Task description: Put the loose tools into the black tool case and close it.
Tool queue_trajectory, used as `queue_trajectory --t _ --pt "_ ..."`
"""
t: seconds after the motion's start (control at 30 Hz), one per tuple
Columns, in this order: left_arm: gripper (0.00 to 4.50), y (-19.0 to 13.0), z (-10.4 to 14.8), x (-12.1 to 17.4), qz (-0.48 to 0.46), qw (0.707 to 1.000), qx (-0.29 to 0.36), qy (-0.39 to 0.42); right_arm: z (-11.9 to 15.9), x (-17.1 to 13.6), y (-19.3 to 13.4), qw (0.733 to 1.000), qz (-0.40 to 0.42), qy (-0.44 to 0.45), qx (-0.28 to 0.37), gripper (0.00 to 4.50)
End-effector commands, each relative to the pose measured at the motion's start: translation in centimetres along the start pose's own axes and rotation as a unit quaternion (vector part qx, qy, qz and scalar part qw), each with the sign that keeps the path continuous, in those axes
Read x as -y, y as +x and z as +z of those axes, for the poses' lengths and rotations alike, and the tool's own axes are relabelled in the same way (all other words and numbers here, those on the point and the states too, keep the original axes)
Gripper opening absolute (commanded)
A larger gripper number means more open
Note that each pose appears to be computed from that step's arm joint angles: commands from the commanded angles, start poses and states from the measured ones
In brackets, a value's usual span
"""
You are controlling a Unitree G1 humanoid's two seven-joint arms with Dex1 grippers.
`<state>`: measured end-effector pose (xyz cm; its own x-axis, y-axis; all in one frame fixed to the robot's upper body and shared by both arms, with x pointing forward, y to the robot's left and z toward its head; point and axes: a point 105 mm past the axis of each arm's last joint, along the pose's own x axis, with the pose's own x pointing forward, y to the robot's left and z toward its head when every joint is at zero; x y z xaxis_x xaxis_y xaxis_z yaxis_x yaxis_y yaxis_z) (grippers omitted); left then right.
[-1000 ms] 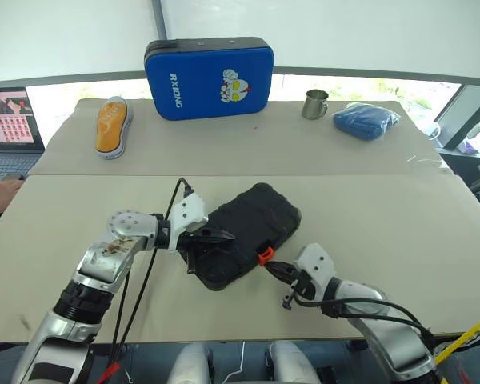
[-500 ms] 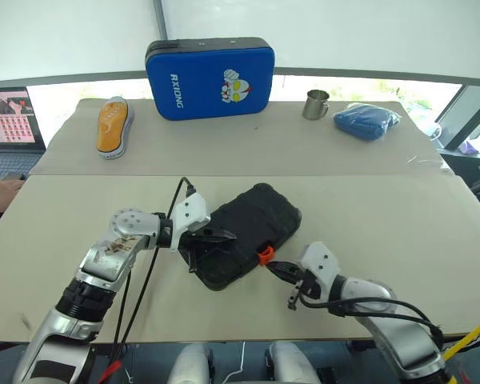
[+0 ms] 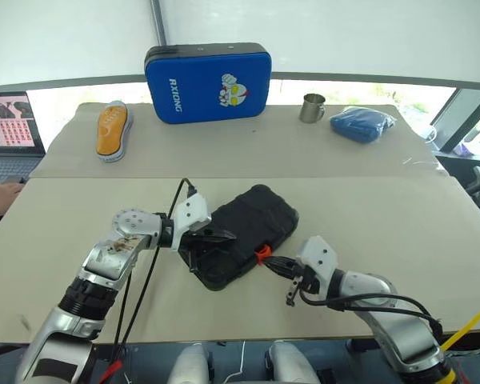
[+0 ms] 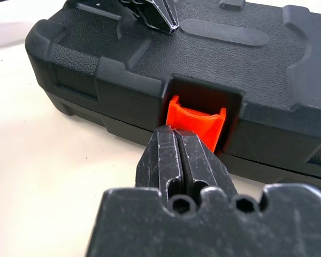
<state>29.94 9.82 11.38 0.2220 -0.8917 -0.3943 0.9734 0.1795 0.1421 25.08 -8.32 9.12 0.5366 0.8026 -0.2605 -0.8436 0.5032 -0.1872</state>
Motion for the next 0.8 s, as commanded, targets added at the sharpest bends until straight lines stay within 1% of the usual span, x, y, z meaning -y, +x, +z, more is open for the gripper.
queue_trajectory --t 0.03,0.2,0.53,0.8 --pt "0.0 1.3 -4.7 1.5 -0.023 0.995 -0.074 -0.062 1.0 0.6 0.4 1.0 -0.011 -0.019 0.02 0.03" --pt "0.0 1.5 -4.8 1.4 -0.023 0.995 -0.079 -0.064 0.7 0.5 0.9 0.999 0.001 -0.034 0.007 0.03" --pt "0.0 2.0 -5.3 1.4 -0.023 0.993 -0.091 -0.071 0.1 1.4 1.2 0.998 -0.006 -0.051 -0.021 0.03" --pt "0.0 2.0 -5.9 1.5 -0.021 0.991 -0.104 -0.077 0.4 1.9 1.4 0.998 -0.021 -0.052 -0.015 0.03"
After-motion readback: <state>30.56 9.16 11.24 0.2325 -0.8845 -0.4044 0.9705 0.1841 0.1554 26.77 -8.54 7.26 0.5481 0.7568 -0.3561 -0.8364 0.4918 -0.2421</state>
